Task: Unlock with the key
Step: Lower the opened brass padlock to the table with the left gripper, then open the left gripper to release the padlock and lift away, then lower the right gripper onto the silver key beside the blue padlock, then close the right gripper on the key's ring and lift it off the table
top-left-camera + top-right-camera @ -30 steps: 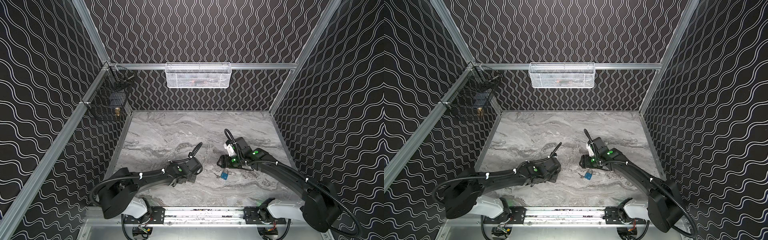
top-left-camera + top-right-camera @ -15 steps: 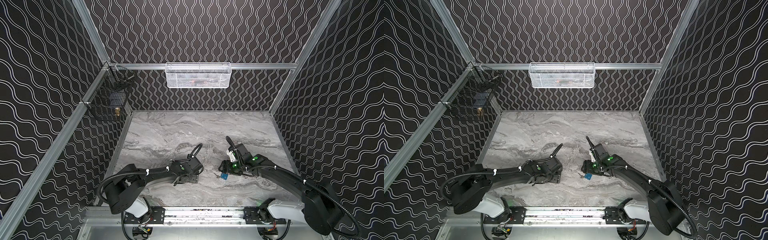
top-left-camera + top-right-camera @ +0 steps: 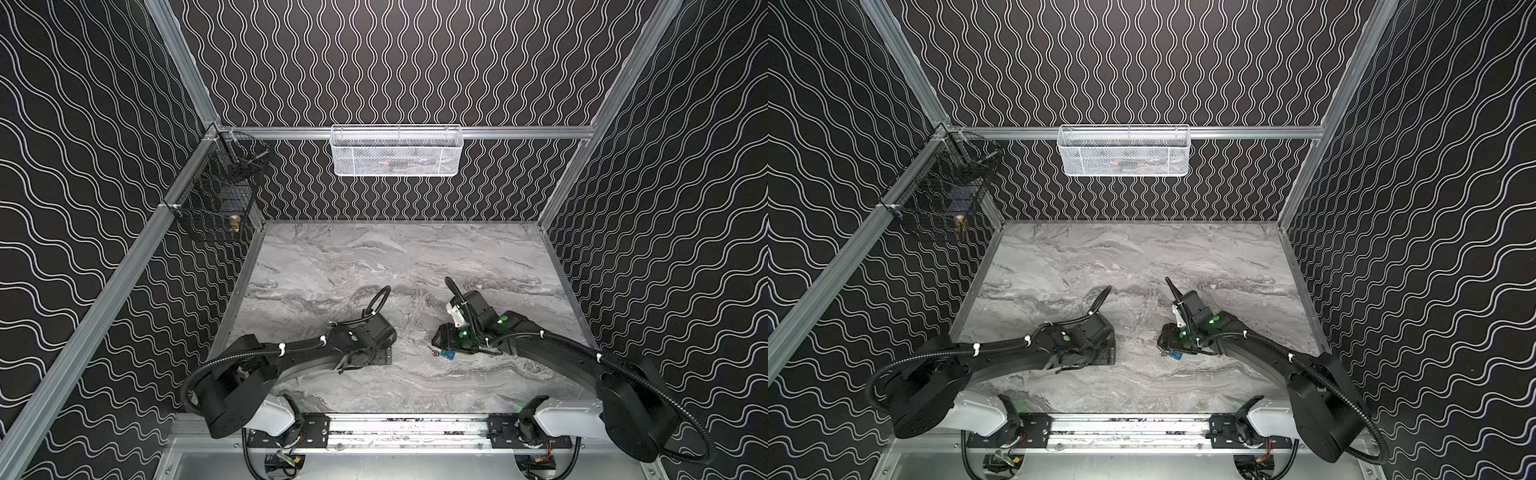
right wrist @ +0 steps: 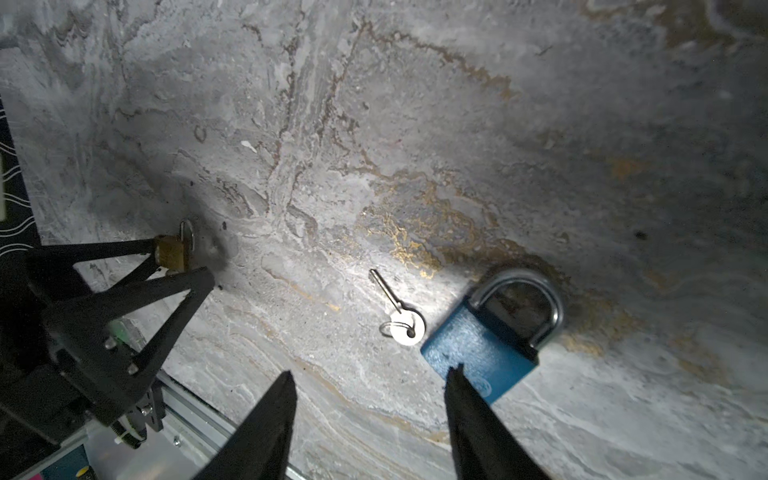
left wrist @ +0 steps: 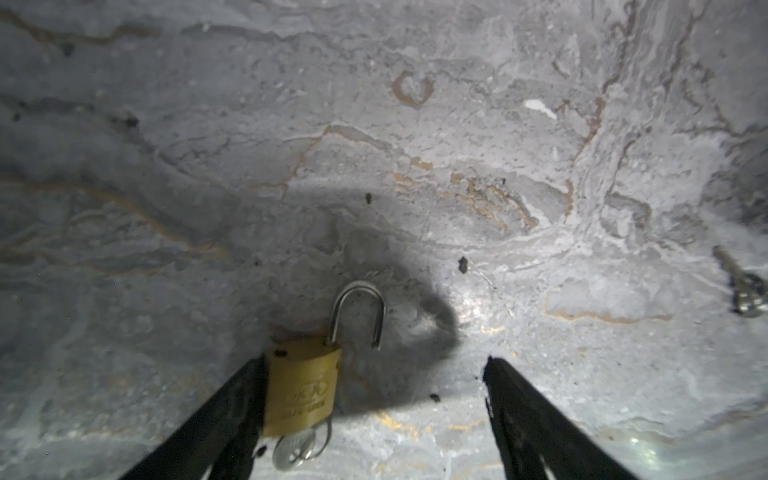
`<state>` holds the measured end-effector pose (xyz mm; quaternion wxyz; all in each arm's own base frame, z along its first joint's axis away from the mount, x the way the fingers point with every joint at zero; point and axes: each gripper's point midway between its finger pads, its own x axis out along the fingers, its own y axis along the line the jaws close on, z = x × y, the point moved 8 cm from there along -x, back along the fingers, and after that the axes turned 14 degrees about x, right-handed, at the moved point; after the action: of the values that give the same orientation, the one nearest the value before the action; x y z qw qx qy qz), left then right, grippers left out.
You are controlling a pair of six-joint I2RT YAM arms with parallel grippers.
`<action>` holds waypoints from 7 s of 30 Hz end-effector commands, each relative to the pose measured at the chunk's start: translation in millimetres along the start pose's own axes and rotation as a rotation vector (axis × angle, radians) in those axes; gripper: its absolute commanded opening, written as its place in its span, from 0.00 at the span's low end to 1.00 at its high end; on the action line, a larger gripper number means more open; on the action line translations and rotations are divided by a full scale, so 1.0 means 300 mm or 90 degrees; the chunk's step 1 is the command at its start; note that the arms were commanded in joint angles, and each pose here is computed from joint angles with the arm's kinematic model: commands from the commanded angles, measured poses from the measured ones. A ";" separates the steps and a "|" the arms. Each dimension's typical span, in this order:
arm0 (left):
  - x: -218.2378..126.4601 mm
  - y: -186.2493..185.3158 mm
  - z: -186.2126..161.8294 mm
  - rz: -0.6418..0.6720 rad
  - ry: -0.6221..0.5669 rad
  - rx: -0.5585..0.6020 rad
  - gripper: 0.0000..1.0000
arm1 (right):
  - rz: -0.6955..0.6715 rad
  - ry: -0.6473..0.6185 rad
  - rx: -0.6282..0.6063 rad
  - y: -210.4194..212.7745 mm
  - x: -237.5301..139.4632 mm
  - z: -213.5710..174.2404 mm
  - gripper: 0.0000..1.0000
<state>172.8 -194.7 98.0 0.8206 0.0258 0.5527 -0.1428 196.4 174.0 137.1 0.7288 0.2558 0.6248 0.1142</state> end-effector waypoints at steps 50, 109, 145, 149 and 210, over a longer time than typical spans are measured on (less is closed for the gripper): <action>-0.224 0.097 0.064 -0.037 -0.090 -0.182 0.63 | -0.125 0.032 -0.185 0.044 0.126 -0.033 0.45; -0.242 -0.056 0.160 -0.120 -0.122 -0.174 0.65 | -0.148 -0.065 0.006 0.027 0.131 -0.121 0.39; -0.257 0.026 0.111 -0.125 -0.137 -0.201 0.67 | -0.262 -0.125 0.026 0.016 0.175 -0.156 0.21; -0.249 0.024 0.108 -0.132 -0.134 -0.205 0.67 | -0.261 -0.120 0.027 -0.003 0.161 -0.166 0.16; -0.198 -0.059 0.096 -0.164 -0.101 -0.217 0.66 | -0.296 -0.055 0.009 -0.142 0.081 -0.255 0.21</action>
<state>170.4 -200.2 161.3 0.8254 -0.1865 0.5119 -0.1479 116.8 163.5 90.0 0.7555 0.1129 0.6395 -0.0866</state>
